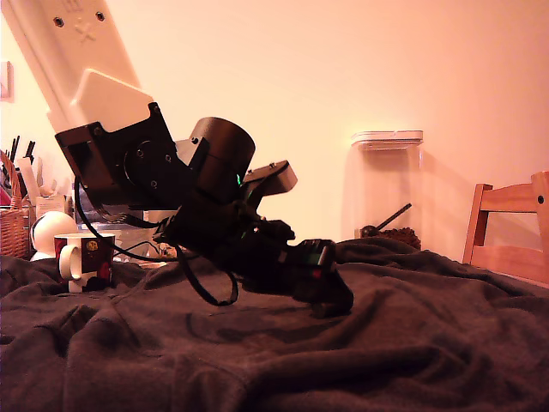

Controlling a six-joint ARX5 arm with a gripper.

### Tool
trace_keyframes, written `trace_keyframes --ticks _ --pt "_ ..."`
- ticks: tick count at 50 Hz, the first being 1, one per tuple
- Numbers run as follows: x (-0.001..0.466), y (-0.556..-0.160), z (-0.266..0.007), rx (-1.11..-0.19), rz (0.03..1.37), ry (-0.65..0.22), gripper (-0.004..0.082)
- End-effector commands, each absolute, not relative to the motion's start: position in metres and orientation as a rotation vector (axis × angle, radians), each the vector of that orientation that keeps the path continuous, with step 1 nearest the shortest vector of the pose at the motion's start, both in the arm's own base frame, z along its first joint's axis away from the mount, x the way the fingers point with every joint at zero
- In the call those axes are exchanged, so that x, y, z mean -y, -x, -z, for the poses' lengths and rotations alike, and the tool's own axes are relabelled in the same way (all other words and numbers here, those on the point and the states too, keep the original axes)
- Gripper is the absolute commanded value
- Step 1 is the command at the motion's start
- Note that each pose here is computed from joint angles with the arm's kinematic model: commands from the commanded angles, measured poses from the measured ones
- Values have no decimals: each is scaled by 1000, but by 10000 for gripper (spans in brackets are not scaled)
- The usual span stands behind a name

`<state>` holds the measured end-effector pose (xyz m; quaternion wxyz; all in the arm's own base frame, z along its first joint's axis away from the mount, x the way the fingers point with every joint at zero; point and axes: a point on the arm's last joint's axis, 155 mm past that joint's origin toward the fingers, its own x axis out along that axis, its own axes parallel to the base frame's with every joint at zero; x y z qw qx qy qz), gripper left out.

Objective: Pick up the coffee capsules from the table one by one and drop them inside the nearest coffee cup

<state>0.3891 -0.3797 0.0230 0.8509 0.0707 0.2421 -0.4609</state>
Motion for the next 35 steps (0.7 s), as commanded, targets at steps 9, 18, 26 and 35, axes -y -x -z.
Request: trace_keyframes --ticks 9,18,26,35 --pt "381 -391 -23 -515 972 -154 493" --pt "380 -390 -17 -538 970 -159 321" --pt "381 -389 -16 -532 976 -175 181" --pt "382 -388 -16 -527 981 -184 177"
